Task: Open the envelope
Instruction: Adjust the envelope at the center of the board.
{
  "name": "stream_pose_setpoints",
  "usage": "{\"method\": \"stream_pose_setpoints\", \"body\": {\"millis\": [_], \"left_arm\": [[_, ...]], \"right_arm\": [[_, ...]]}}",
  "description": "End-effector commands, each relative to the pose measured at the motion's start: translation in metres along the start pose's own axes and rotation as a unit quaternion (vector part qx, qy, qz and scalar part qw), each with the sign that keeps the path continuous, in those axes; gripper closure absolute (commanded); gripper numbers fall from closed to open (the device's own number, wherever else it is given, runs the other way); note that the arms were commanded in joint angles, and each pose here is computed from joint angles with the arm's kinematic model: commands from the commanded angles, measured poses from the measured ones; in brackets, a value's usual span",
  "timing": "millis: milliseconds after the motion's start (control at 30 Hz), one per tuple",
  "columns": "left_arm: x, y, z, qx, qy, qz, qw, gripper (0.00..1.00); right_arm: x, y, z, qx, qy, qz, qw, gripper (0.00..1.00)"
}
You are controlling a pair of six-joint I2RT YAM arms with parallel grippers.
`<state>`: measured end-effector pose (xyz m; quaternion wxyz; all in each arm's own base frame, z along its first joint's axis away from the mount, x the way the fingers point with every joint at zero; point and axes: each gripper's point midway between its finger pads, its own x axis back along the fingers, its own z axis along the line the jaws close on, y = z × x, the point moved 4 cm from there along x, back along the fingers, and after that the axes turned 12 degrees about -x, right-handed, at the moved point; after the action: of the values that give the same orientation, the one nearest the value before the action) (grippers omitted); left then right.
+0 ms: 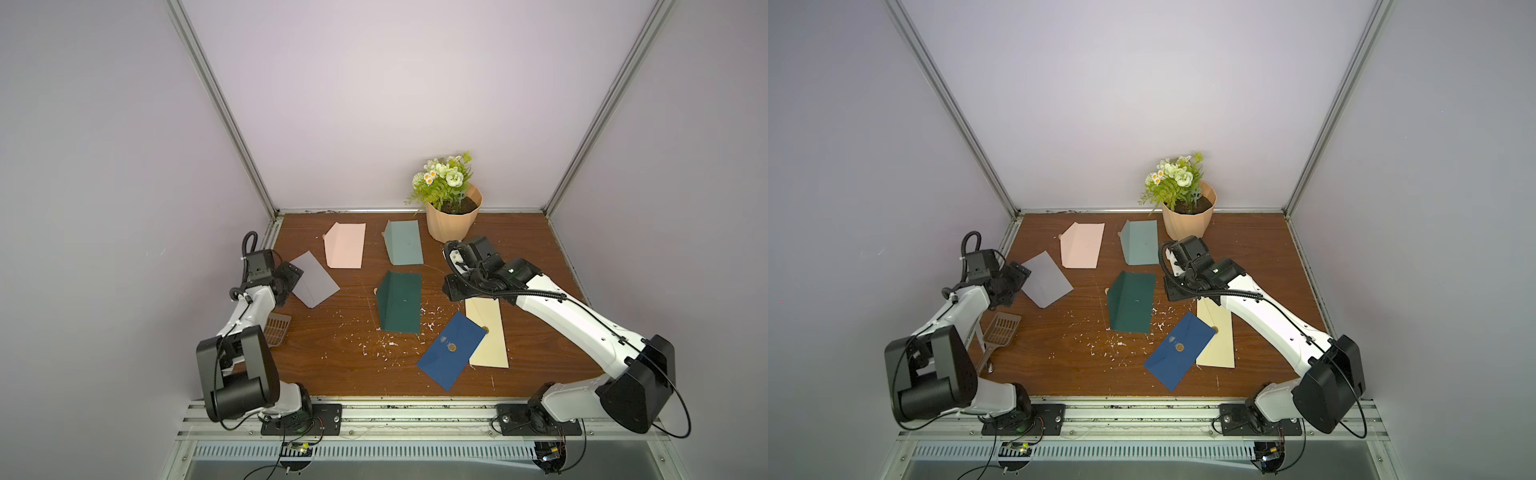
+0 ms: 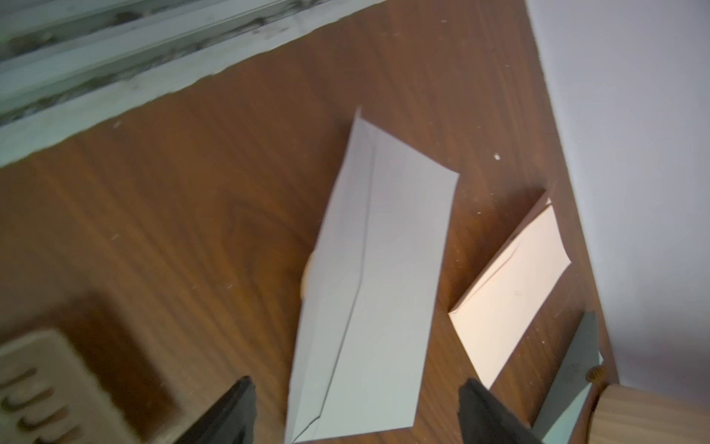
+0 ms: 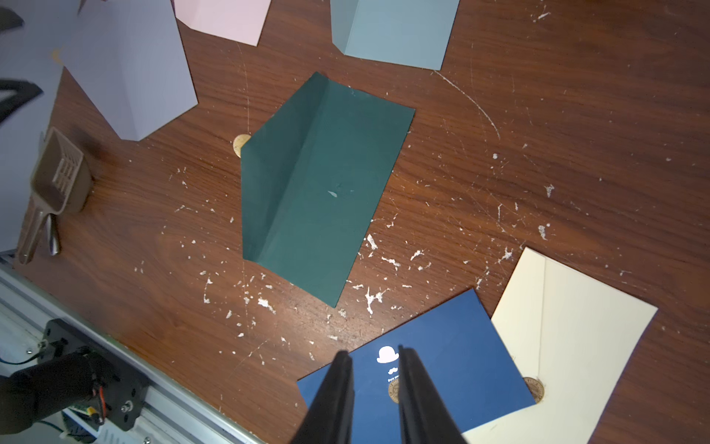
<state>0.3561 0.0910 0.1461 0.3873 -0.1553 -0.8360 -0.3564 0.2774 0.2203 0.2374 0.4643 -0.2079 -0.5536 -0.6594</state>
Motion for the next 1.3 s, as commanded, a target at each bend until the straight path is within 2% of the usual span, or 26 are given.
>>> {"method": "stream_pose_setpoints", "body": {"millis": [0, 200, 467, 700, 833, 933, 1133, 1167, 1267], "left_arm": [[-0.005, -0.004, -0.004, -0.052, -0.009, 0.064, 0.997, 0.17], [-0.005, -0.007, 0.008, -0.056, 0.028, 0.071, 0.996, 0.16], [0.012, 0.006, 0.022, -0.037, 0.082, 0.008, 0.996, 0.13], [-0.018, -0.005, 0.035, -0.044, 0.071, 0.072, 0.994, 0.21], [-0.029, -0.004, 0.037, -0.050, 0.067, 0.076, 0.994, 0.21], [-0.038, -0.002, 0.036, -0.060, 0.059, 0.082, 0.993, 0.29], [-0.050, -0.002, 0.037, -0.069, 0.053, 0.092, 0.992, 0.63], [-0.053, -0.003, 0.038, -0.071, 0.055, 0.097, 0.991, 0.66], [-0.060, -0.007, 0.042, -0.079, 0.057, 0.114, 0.989, 0.67]], "right_arm": [[-0.002, 0.006, -0.003, 0.017, -0.010, -0.007, 1.000, 0.73], [-0.006, 0.009, -0.007, 0.017, -0.017, -0.009, 1.000, 0.73], [-0.012, 0.007, -0.009, 0.015, -0.021, -0.002, 1.000, 0.74], [-0.016, 0.007, -0.010, 0.012, -0.022, 0.002, 1.000, 0.75], [-0.017, 0.006, -0.010, 0.010, -0.024, 0.004, 1.000, 0.75], [-0.019, 0.004, -0.011, 0.007, -0.026, 0.007, 1.000, 0.75], [-0.021, 0.002, -0.013, 0.004, -0.030, 0.012, 0.999, 0.75], [-0.022, 0.002, -0.013, 0.004, -0.030, 0.013, 0.999, 0.75], [-0.022, 0.002, -0.012, 0.002, -0.028, 0.015, 0.999, 0.75]]}}
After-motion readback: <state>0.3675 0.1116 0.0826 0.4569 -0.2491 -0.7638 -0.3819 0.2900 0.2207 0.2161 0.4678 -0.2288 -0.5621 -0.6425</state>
